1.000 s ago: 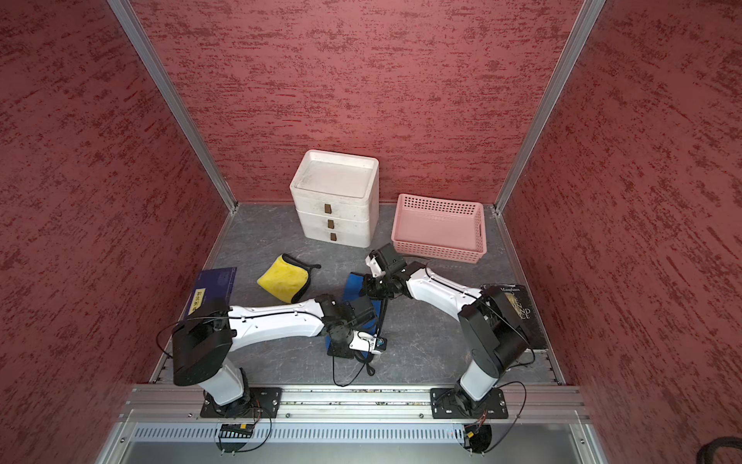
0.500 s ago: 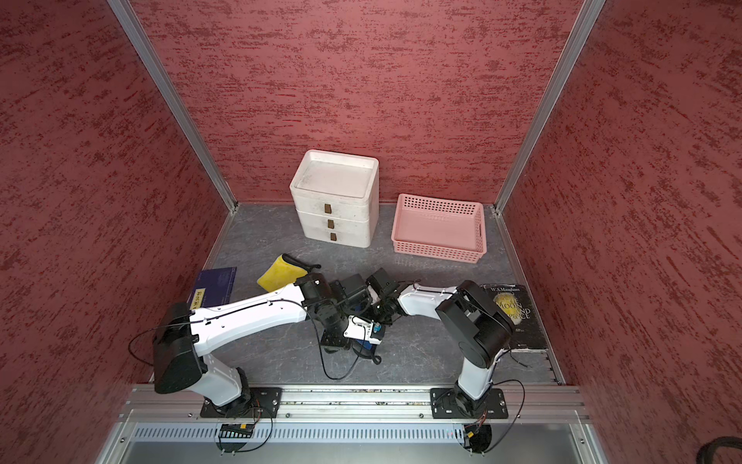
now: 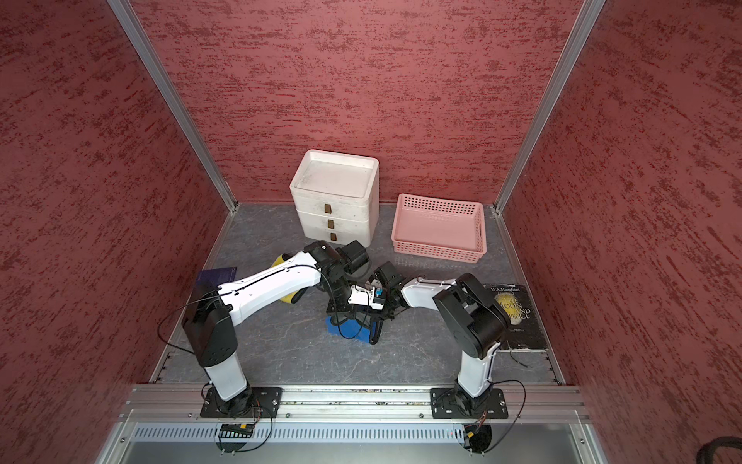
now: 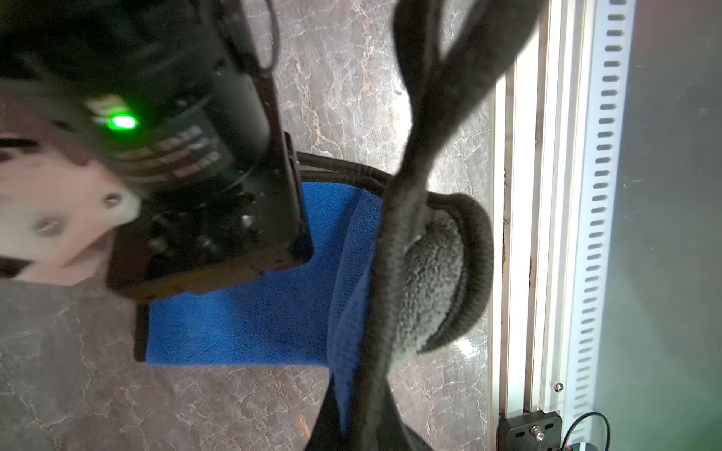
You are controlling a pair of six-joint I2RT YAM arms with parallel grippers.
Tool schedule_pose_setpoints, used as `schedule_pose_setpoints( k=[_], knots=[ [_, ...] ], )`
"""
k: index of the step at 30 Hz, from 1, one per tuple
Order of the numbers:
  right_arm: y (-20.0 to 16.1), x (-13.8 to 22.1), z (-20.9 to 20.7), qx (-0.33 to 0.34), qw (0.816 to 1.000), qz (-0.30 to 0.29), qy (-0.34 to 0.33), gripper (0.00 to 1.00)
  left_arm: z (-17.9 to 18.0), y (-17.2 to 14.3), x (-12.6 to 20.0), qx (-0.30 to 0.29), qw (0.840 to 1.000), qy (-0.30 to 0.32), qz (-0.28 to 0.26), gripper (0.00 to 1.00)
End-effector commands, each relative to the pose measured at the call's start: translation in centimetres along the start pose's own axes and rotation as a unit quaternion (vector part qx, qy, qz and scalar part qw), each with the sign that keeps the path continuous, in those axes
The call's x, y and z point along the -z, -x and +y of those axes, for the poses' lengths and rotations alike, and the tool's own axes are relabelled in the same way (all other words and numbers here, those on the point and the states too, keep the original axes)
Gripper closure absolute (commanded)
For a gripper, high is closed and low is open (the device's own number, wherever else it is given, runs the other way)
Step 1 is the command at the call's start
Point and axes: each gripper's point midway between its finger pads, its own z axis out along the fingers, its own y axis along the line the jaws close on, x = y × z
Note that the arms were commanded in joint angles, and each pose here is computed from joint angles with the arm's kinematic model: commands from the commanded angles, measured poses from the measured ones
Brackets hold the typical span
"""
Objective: Fold the square dishcloth
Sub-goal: Fold the cleaning item at the center of the board.
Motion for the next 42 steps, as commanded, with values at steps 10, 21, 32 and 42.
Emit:
schedule_pose_setpoints(
  k=[10,21,32,42],
  knots=[
    [2.7,6.3,1.4,-0.016,0.997,-0.075,0.032,0.98,5.3,-0.1,0.0,-0.003,1.0,0.007,-0.011,1.0],
    [3.5,12.0,-5.3,-0.111,0.974,-0.189,-0.056,0.95,7.7,1.0,-1.6,-0.01,1.0,-0.001,-0.012,1.0],
    [1.2,14.8,-6.9,-0.132,0.954,-0.244,-0.115,0.94,11.0,1.5,-6.2,-0.015,1.0,0.023,0.005,0.69],
    [0.1,14.0,-1.4,-0.071,0.965,-0.24,-0.075,0.93,12.3,1.8,0.3,-0.058,0.991,0.122,-0.003,0.04]
  ],
)
